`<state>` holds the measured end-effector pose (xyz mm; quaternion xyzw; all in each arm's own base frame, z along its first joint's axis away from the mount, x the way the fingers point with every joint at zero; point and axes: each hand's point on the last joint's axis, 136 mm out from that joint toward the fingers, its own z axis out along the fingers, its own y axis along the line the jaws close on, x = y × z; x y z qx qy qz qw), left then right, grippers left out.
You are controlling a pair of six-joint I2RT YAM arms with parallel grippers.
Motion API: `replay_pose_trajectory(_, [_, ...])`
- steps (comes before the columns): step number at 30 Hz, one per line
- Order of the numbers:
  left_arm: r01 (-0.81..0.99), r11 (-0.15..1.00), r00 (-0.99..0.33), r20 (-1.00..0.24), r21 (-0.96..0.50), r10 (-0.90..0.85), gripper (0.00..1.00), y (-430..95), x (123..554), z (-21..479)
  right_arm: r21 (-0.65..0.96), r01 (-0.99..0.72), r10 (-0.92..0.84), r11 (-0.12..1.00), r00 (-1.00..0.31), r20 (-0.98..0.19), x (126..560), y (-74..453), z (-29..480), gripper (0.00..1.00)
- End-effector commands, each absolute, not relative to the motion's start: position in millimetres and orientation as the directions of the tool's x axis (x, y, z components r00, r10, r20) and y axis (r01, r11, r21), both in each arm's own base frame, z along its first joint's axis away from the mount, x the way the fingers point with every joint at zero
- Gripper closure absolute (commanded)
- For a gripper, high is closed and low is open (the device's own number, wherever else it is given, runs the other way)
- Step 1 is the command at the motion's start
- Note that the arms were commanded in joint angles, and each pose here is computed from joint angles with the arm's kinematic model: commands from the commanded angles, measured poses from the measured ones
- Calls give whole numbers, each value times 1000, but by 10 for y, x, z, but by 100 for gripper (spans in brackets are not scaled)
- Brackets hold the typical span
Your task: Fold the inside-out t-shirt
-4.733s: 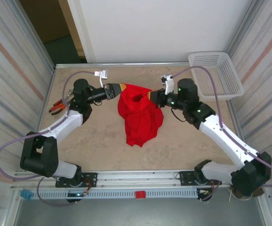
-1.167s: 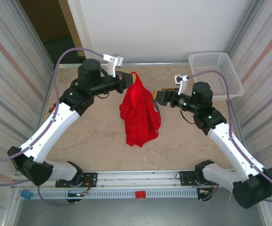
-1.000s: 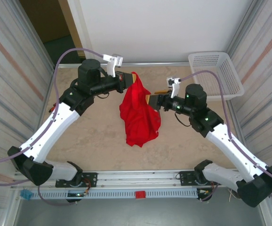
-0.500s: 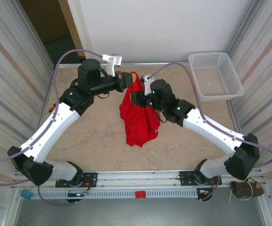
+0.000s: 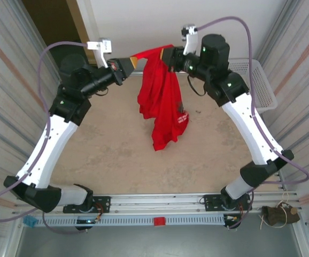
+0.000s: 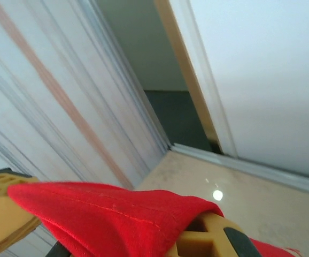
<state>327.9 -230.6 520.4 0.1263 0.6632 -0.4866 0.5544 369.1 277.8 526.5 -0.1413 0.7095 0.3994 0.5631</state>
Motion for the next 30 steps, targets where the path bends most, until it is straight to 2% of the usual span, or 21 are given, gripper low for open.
replay_pose_trajectory(1, [659, 573, -277, -865, -487, -418, 100, -1943, 3209, 5464, 396, -666, 399, 632, -158, -903, 3604, 2348, 6114, 100])
replay_pose_trajectory(2, [658, 581, -269, -870, -479, -413, 98, -1923, 3185, 5477, 399, -681, 402, 614, -165, -901, 3598, 2384, 6146, 100])
replay_pose_trajectory(5, [605, 634, -271, -873, -482, -406, 59, -1810, 3170, 5290, 403, -715, 391, 570, -195, -899, 3615, 2503, 6116, 100])
replay_pose_trajectory(6, [580, 655, -280, -874, -484, -398, 50, -1766, 3174, 5149, 404, -721, 385, 563, -204, -900, 3617, 2532, 6088, 100])
replay_pose_trajectory(9, [501, 729, -318, -882, -467, -347, 40, -1640, 3201, 4594, 407, -735, 378, 542, -220, -899, 3630, 2592, 6023, 100])
replay_pose_trajectory(12, [462, 773, -366, -887, -435, -281, 36, -1594, 3187, 3930, 412, -747, 375, 523, -233, -897, 3596, 2616, 6018, 100])
replay_pose_trajectory(16, [445, 763, -468, -848, -468, -248, 34, -1687, 3138, 3095, 426, -750, 376, 505, -253, -891, 3573, 2643, 5991, 100])
replay_pose_trajectory(18, [442, 758, -496, -835, -479, -239, 34, -1772, 3114, 2831, 430, -752, 376, 500, -259, -890, 3553, 2657, 5973, 100])
replay_pose_trajectory(24, [469, 735, -560, -808, -490, -181, 33, -2222, 3072, 2339, 433, -748, 377, 502, -262, -889, 3497, 2674, 5924, 100])
replay_pose_trajectory(30, [507, 708, -590, -797, -491, -130, 31, -2657, 3056, 2047, 434, -748, 378, 502, -262, -888, 3449, 2664, 5922, 100])
